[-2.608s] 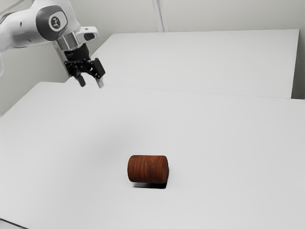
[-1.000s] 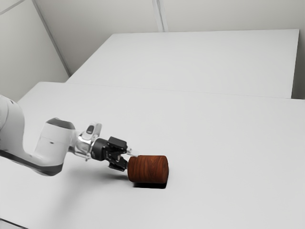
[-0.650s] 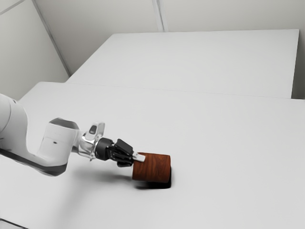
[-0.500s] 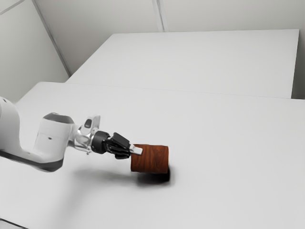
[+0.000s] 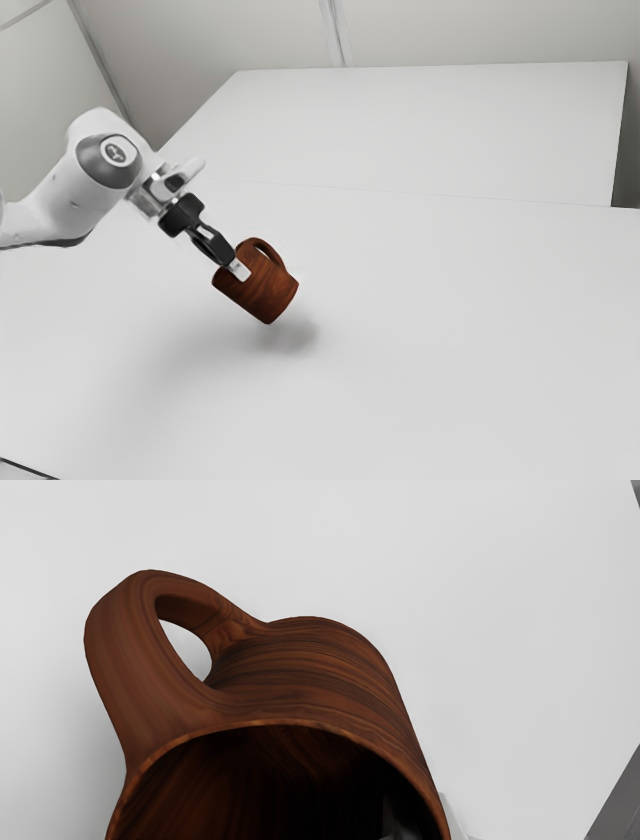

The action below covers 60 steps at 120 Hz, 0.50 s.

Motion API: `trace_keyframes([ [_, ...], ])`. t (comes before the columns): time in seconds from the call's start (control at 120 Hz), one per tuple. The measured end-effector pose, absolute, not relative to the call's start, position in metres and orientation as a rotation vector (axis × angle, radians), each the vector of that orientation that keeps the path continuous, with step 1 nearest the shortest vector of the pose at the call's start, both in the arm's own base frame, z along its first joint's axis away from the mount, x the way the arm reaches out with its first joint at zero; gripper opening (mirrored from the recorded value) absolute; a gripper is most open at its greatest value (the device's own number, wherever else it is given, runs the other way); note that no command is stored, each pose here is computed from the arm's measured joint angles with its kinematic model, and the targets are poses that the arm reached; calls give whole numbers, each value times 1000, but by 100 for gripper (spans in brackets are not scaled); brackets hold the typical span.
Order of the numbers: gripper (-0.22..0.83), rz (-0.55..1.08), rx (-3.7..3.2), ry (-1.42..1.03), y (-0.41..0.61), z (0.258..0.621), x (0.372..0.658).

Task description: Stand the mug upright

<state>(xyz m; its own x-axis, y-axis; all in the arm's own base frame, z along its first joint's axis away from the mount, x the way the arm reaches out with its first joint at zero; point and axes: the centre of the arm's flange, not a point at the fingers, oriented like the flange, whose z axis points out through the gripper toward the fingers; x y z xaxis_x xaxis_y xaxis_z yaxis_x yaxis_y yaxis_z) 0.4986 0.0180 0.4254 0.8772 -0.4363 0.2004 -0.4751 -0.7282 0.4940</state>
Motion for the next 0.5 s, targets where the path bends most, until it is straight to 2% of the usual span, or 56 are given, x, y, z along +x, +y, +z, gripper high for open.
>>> trace_keyframes([
  [0.208,-17,13,2805,-777,31,441,515],
  [0.375,-17,-28,2941,-743,41,418,530],
  [0.5,-17,-38,3012,-713,47,402,532],
])
